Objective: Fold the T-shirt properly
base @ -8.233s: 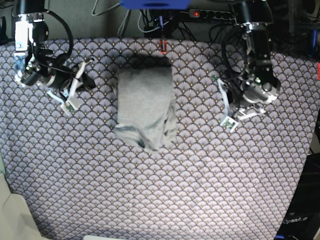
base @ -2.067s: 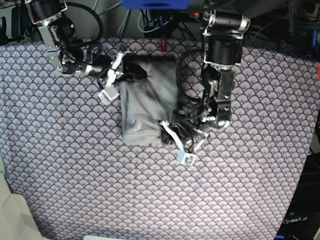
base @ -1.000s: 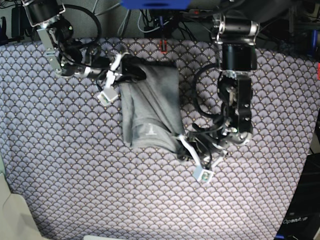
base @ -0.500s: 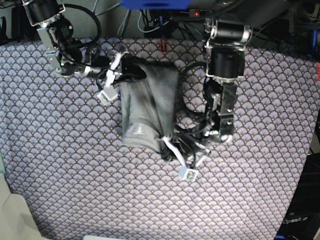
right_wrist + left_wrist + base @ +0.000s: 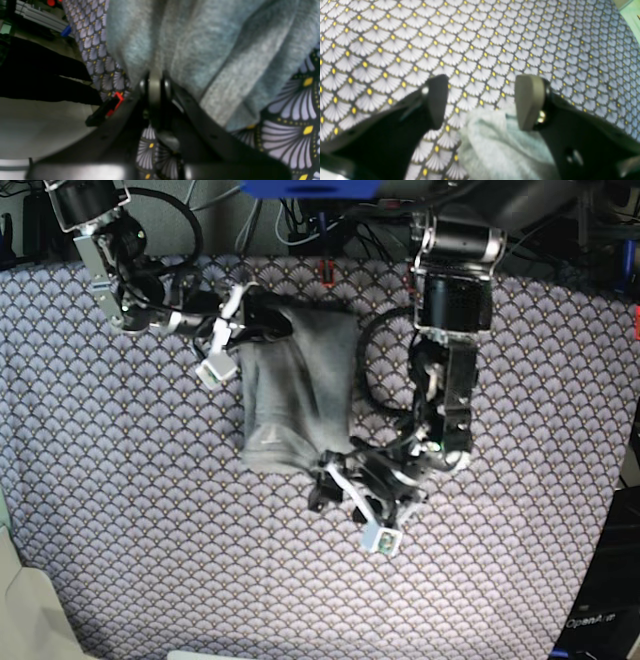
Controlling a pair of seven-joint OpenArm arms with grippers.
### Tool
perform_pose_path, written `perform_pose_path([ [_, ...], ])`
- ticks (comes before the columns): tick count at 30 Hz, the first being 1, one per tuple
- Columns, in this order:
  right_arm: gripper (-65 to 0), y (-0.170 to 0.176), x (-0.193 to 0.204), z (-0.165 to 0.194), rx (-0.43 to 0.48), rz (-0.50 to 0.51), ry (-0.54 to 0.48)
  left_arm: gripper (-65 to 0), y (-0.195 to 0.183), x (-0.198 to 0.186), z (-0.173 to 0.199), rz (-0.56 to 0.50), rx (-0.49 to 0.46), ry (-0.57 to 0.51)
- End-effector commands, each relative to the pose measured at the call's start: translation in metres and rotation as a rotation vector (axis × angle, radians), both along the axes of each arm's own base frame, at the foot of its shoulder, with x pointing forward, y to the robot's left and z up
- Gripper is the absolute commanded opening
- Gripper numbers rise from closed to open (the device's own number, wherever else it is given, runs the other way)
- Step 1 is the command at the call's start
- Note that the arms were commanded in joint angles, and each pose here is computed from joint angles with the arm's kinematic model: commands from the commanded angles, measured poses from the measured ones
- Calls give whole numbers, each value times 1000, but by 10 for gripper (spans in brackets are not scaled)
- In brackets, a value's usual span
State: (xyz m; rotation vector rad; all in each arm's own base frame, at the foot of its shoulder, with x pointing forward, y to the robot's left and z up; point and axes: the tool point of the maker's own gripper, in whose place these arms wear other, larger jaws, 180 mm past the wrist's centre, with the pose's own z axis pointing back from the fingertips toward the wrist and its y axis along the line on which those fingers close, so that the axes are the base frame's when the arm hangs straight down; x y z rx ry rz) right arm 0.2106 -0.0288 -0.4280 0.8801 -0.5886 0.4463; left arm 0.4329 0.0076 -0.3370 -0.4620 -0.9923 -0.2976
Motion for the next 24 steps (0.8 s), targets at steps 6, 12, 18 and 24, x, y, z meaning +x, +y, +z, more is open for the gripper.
perform_pose_path([
  [6,-643,-17,-5,1,-124,77,-36,-209,83,5,83,172,31,-207],
  [12,-643,-25,-2,45,-141,101,-173,-212,211,-39,71,445,148,-133],
  [18,-643,-33,-8,77,-161,124,-267,-352,284,-102,41,563,289,-36],
  [24,-643,-83,-2,77,-235,-14,-258,-628,317,-148,28,630,362,31],
])
